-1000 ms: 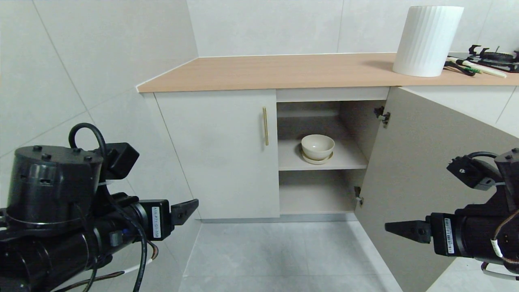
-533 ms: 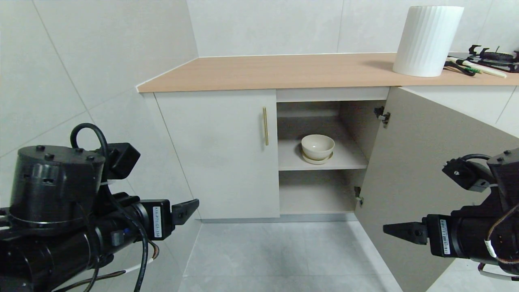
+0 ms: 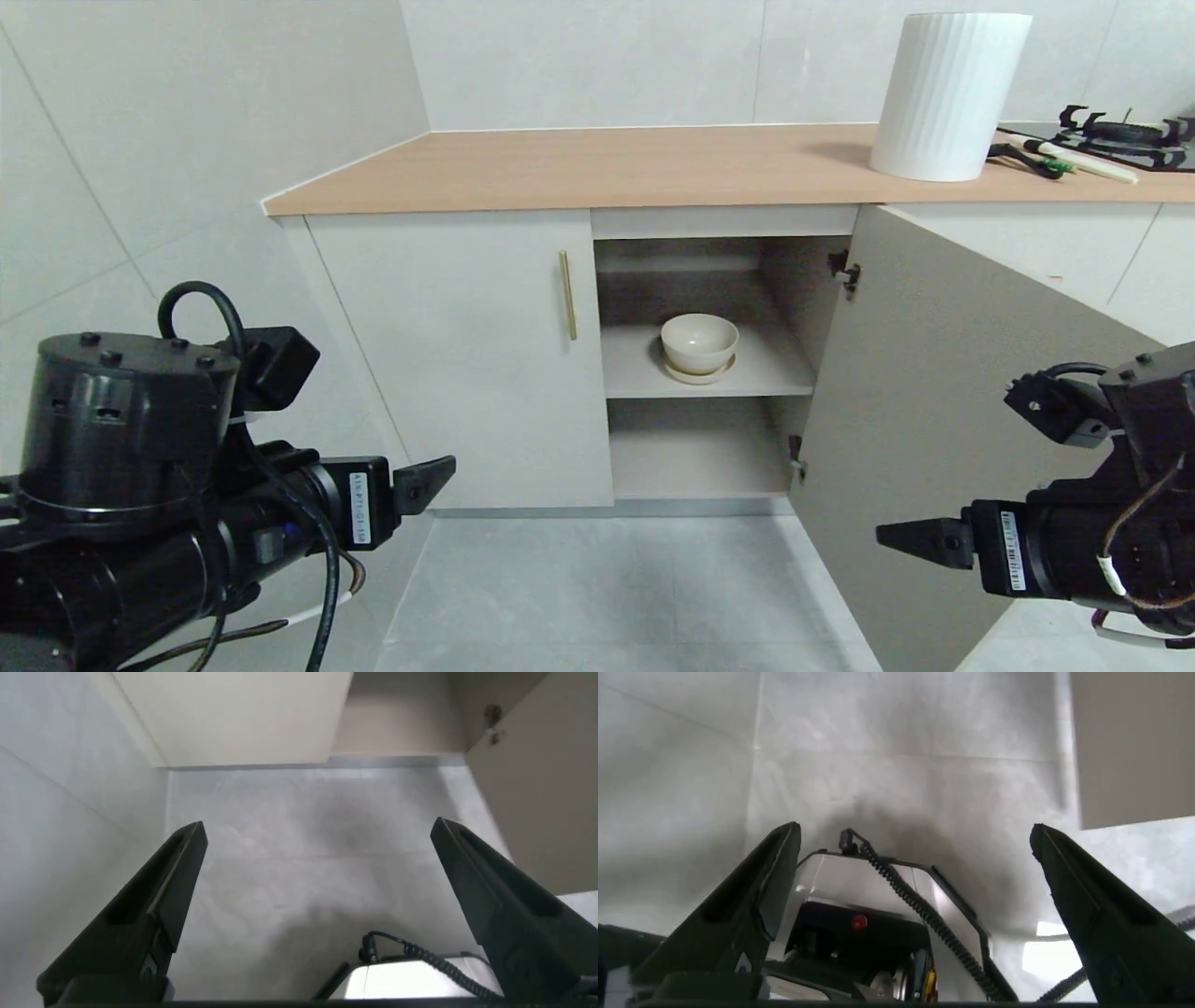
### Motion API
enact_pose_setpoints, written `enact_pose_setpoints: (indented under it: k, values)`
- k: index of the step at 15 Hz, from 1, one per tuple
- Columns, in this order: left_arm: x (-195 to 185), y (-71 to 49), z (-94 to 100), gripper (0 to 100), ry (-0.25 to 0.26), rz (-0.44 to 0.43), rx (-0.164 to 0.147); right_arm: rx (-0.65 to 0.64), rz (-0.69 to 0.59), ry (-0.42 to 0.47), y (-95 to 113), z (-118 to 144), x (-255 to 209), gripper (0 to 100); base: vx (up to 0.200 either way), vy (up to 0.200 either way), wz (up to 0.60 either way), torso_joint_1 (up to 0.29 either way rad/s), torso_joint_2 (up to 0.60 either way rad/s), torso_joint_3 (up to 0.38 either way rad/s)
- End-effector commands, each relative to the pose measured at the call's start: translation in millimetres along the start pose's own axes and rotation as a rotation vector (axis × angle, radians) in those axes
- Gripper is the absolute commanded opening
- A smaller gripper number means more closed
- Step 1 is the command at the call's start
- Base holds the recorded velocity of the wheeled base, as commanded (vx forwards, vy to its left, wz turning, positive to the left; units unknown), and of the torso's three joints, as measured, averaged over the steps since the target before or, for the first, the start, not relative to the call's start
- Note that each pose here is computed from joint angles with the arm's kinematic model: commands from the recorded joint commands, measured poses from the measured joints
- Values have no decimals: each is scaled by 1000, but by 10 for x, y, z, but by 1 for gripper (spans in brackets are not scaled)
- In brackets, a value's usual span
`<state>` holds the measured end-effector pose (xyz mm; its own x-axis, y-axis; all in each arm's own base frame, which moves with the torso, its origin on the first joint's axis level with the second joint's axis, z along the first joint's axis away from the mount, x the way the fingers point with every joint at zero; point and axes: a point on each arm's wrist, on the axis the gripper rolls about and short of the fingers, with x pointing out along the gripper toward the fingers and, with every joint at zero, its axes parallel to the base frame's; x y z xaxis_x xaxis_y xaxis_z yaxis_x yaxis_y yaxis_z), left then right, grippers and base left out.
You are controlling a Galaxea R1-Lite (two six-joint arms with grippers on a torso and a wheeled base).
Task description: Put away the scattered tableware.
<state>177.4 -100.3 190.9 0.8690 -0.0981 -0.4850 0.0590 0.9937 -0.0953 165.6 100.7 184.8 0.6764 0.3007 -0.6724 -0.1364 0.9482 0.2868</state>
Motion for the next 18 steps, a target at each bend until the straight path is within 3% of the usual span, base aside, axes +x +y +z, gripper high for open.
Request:
enact_pose_setpoints:
  k: [1,5,9,15,18]
  values:
    - [4,-2,-3,100,1,0,1,-2,-12,20,-8,-14,-3,100,0,-200,0,2,7,-2]
    - [8,-3,-5,100,3,1,1,-10,-74,124,-31,2,-101,100,0,-200,0,1,2,0]
    - [8,-2,-9,100,5,0,2,18,-170,143,-191,139,-297,100,0,-100,0,-2,0,2]
    - [12,-3,-11,100,6,0,2,90,-399,61,-646,382,-412,100,0,0,0,0,0,0]
    - [12,-3,-11,100,6,0,2,126,-441,53,-791,467,-356,100,0,0,0,0,0,0]
